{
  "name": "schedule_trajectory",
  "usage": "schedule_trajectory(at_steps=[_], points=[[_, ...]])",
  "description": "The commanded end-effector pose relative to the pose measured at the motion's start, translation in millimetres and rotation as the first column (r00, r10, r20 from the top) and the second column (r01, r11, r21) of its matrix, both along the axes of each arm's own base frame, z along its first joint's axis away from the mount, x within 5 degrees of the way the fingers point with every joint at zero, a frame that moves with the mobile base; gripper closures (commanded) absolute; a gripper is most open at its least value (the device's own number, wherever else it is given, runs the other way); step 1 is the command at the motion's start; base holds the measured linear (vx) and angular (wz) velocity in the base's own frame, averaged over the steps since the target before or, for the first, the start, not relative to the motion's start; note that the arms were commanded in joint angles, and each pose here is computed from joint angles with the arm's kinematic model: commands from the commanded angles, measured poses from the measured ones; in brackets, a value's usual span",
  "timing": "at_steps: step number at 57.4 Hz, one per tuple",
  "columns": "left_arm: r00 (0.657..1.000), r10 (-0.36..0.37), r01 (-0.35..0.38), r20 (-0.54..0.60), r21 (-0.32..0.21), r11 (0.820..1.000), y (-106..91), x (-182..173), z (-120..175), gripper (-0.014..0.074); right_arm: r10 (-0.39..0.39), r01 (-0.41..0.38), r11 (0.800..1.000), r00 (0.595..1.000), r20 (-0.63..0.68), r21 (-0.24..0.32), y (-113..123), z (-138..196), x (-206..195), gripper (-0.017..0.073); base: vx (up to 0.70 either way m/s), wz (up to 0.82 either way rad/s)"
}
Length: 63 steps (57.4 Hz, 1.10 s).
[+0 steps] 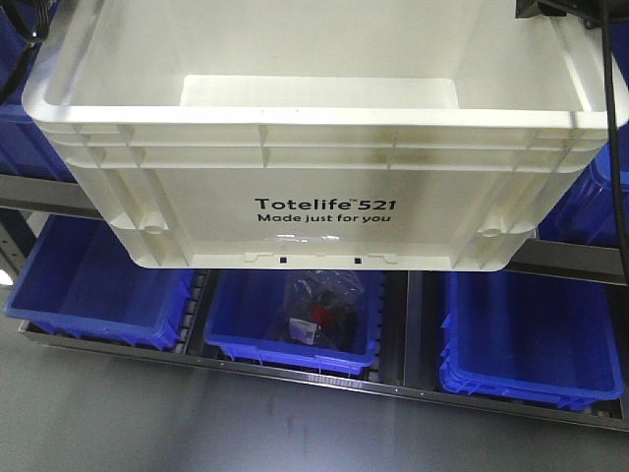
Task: Place moving items into box and shelve
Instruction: 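Hold the tote raised while the base approaches the shelf rack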
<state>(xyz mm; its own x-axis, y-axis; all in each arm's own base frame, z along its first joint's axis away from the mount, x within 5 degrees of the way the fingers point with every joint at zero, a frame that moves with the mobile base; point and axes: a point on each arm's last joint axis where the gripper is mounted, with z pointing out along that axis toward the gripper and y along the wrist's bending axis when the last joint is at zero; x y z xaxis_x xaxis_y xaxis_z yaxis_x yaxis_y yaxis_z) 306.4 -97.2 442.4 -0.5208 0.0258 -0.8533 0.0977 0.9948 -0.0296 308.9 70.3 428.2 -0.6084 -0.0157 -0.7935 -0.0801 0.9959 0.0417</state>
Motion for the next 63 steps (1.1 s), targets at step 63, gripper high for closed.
schedule_trajectory(at_steps=[63], points=[[0.974,-0.025,0.024,0.226,0.008,1.0,6.4,-14.0,40.0,0.0591,0.008,-0.004,1.0,0.971,0.238,-0.015,-8.0,41.3,-11.2,0.0564,0.02,-0.02]])
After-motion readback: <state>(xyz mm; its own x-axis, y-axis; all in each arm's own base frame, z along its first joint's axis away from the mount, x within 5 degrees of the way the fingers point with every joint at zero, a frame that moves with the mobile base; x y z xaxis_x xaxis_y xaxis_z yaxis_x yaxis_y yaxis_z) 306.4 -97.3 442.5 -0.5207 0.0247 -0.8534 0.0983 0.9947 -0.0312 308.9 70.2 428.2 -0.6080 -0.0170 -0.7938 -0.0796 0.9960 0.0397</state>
